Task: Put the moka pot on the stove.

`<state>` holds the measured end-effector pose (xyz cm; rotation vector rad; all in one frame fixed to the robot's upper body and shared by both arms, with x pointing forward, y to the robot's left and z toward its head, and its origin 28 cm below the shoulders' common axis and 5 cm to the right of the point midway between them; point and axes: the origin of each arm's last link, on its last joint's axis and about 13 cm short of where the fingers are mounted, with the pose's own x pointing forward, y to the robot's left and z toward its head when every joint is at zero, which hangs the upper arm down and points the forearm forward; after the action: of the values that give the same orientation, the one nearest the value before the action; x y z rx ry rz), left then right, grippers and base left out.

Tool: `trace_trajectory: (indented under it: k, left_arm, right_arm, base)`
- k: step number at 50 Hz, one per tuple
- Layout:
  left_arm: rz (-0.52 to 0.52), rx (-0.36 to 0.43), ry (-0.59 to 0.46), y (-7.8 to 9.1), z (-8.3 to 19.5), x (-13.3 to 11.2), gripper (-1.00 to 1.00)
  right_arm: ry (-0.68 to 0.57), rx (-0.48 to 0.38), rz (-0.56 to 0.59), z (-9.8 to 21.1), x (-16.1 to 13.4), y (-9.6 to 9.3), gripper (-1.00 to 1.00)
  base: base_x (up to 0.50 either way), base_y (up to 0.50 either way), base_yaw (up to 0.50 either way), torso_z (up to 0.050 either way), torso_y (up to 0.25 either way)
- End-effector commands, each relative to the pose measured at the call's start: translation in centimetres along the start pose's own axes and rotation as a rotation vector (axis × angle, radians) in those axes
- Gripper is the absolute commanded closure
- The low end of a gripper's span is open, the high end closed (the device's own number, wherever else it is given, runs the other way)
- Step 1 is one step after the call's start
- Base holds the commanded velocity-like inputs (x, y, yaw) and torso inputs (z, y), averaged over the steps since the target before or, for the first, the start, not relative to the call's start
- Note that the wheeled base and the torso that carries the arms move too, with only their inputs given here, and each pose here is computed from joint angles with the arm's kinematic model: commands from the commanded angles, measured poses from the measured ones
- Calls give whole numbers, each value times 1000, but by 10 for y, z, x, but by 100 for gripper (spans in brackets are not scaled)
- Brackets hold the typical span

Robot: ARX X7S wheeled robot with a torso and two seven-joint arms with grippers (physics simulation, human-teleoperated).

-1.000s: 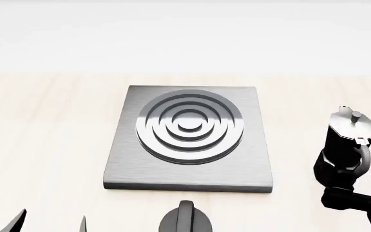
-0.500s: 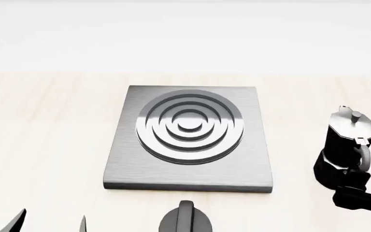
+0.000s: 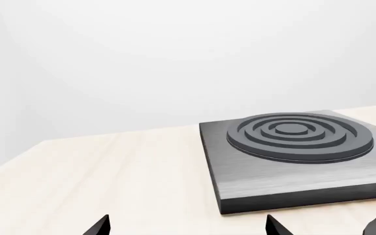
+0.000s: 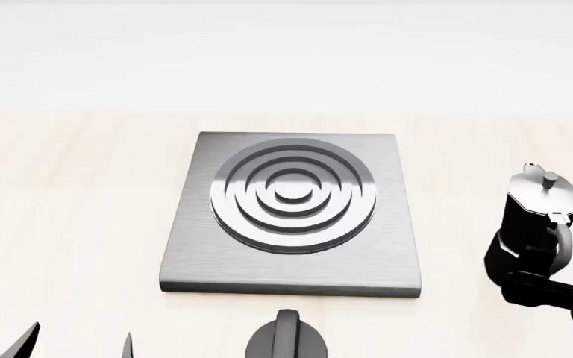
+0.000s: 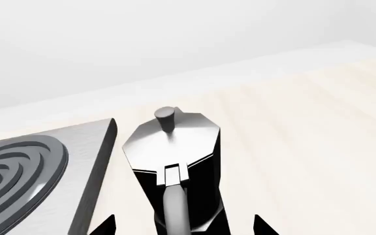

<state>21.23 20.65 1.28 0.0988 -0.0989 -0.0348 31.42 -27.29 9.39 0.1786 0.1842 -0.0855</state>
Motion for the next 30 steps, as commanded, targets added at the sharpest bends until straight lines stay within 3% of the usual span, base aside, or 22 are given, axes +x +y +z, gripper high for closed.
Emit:
trace_trajectory:
  k: [1,30]
  left_arm:
    - [6,-7,-15,0,0,0,-100]
    - [11,-5,-22,0,0,1,-100]
  right_arm:
    - [-4,-20,-8,2,6,-1,-100]
    - [6,-3,13,-8,15,3,-100]
  base:
    - [0,0,0,0,0]
    - [0,0,0,0,0]
